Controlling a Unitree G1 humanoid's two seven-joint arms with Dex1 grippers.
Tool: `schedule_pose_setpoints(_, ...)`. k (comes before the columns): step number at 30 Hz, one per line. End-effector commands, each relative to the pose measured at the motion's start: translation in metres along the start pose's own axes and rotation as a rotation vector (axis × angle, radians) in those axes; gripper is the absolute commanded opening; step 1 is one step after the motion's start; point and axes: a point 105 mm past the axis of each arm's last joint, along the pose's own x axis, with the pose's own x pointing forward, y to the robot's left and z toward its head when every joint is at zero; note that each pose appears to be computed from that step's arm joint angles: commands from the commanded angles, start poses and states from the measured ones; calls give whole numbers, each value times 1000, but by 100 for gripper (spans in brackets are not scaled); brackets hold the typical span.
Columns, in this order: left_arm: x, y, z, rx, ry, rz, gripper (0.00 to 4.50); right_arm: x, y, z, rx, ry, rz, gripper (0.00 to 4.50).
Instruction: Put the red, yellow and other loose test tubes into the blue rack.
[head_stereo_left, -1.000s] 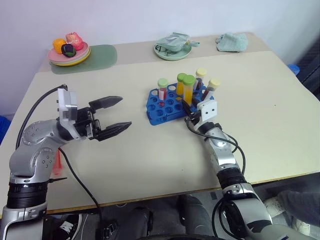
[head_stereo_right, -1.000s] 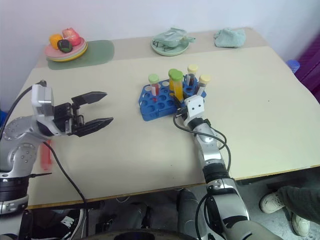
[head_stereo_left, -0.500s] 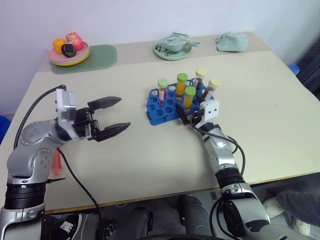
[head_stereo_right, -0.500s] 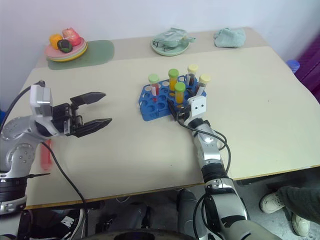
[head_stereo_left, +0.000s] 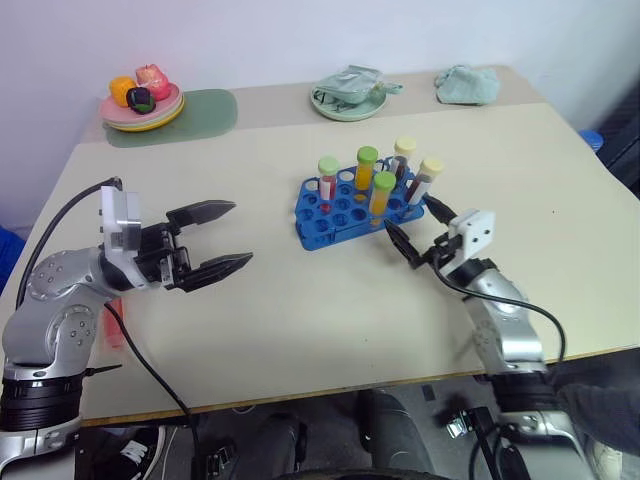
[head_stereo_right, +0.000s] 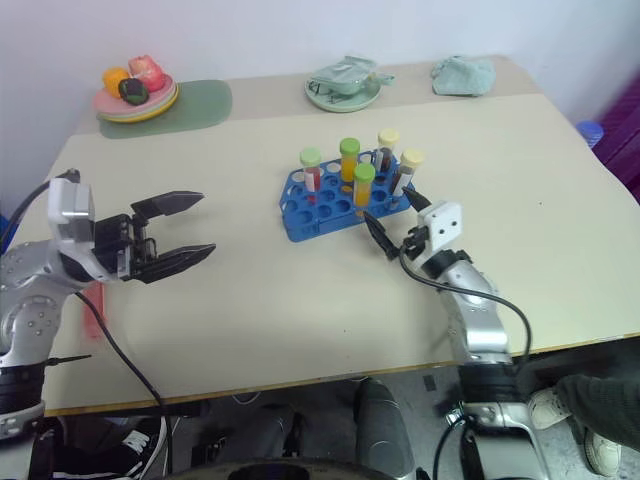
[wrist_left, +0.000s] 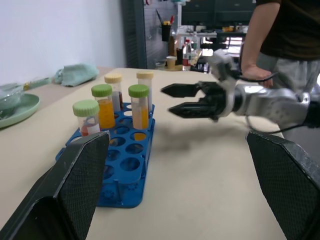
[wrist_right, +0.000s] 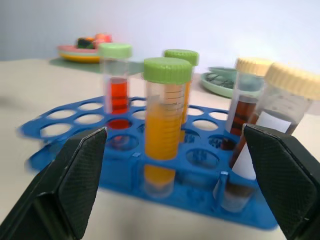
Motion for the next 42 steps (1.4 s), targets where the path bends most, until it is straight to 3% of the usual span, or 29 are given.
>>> schedule_pose_setpoints(1, -3, -1, 13, 40, -7, 15, 450, -13, -10, 46, 29, -66, 79, 442)
schedule_pose_setpoints(4, -2, -3, 13, 6, 38, 42, 450, -16, 4, 82, 132, -90, 277, 442)
schedule_pose_setpoints(8, 1, -6, 21, -36, 69, 74, 450, -20, 21, 108, 144, -82, 492, 442)
schedule_pose_setpoints(14, -7, -15, 32, -89, 212, 196, 450, -22, 45, 116, 117, -59, 748, 442)
schedule_pose_setpoints(17, -15, -20, 34, -102, 303, 249, 450, -20, 46, 115, 113, -55, 795, 442)
schedule_pose_setpoints(24, -64, -9, 31, -135, 524, 598, 450, -14, 58, 112, 102, -62, 891, 442)
schedule_pose_setpoints(30, -104, -7, 26, -260, 692, 800, 450, -16, 56, 110, 96, -39, 935, 442)
schedule_pose_setpoints(36, -151, -3, 35, -449, 803, 985, 450, -32, 56, 104, 82, 45, 1047, 442)
schedule_pose_setpoints(42, -162, 9, 47, -567, 829, 1027, 450, -29, 65, 114, 79, 11, 1072, 442)
